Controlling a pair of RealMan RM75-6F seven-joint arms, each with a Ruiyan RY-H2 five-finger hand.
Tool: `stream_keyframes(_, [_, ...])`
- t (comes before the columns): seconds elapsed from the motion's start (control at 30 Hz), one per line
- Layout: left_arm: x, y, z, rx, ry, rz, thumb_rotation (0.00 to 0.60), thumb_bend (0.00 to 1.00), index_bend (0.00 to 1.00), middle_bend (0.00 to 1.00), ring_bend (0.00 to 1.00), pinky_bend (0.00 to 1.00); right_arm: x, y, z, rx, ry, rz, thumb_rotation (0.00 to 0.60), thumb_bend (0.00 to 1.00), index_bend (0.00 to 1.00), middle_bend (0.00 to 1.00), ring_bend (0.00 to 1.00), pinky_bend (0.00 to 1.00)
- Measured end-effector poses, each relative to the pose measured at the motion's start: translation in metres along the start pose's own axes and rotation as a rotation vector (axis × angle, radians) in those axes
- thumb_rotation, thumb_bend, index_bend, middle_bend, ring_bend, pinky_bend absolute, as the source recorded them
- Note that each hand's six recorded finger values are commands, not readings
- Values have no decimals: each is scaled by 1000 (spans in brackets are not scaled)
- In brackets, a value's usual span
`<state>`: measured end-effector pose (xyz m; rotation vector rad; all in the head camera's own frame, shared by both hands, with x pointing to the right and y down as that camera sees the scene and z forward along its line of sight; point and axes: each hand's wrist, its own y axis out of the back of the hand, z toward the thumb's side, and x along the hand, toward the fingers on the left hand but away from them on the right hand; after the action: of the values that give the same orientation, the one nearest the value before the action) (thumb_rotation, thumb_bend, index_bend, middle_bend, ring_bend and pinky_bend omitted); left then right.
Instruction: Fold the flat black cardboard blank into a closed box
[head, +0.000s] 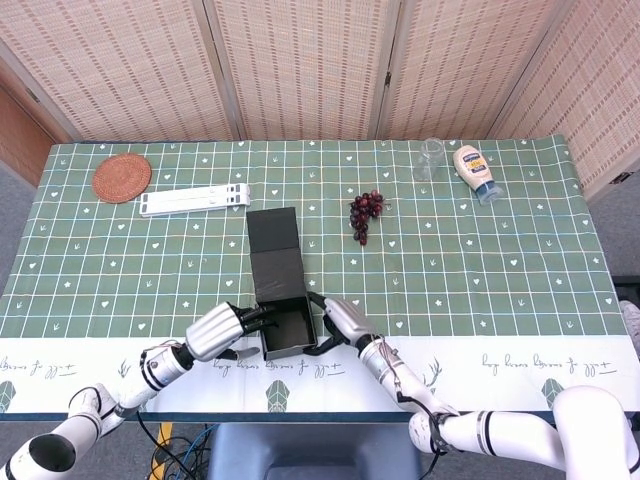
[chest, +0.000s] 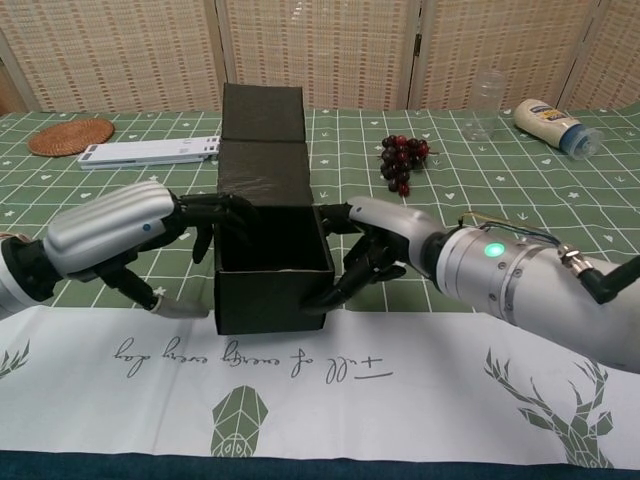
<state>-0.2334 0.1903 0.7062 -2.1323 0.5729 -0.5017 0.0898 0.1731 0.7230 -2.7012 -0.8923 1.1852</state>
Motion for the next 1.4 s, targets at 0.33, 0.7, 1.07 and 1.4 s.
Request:
stream_keyframes(0.33, [-10,12,-11,-63,91,59,600,143,177,111,215,587,-3,14,-11,-6,-25,-60,600,478,212,386,855,1000])
stream_keyframes(0.7, [-17,30,-21,-108,164,120,600,143,110,69,201,535,-3,16,-9,-24,-30,-69,600,364,0,167,826,1000])
stream_keyframes(1.07, [-24,34,-32,-390,365,164,600,142,12,37,434,622,7,6,-4,-33,-31,-32,600,275,0,39,754,1000])
stream_keyframes(1.4, [-33,33,-30,-661,566,91,600,134,0,0,450,648,24,11,-11,6,-63,-19,600,200,0,9,733,1000])
